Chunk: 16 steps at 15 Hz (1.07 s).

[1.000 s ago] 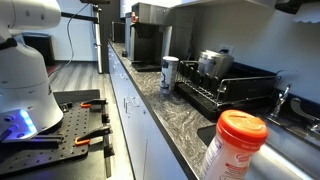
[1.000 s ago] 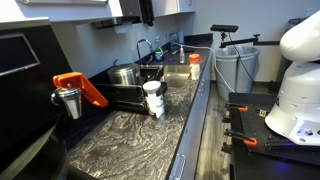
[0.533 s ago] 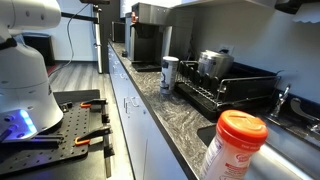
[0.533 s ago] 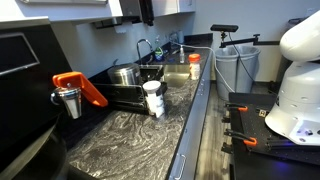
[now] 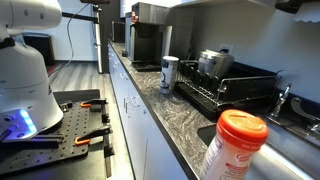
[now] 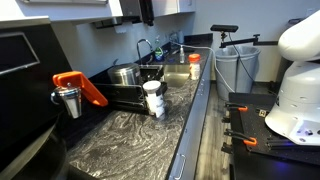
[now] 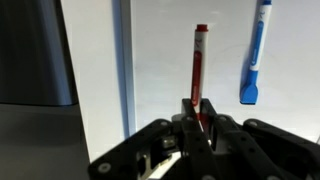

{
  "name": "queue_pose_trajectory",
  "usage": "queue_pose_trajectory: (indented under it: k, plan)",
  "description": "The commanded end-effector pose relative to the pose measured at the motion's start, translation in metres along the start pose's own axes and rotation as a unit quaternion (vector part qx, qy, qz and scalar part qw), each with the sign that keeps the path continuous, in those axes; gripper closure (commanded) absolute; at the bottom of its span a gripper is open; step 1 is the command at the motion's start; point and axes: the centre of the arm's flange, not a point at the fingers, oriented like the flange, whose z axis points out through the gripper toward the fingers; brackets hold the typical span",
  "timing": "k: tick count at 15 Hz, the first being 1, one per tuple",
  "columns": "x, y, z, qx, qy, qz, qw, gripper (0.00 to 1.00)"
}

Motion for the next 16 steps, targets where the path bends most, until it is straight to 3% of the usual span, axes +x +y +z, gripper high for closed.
queue_pose_trajectory:
  k: [1, 16]
  plan:
    - [-0.003, -0.001, 0.021, 0.007, 0.024, -0.005, 0.9997, 0.97]
    - [0.003, 0.023, 0.066, -0.037, 0.034, -0.011, 0.9987, 0.97]
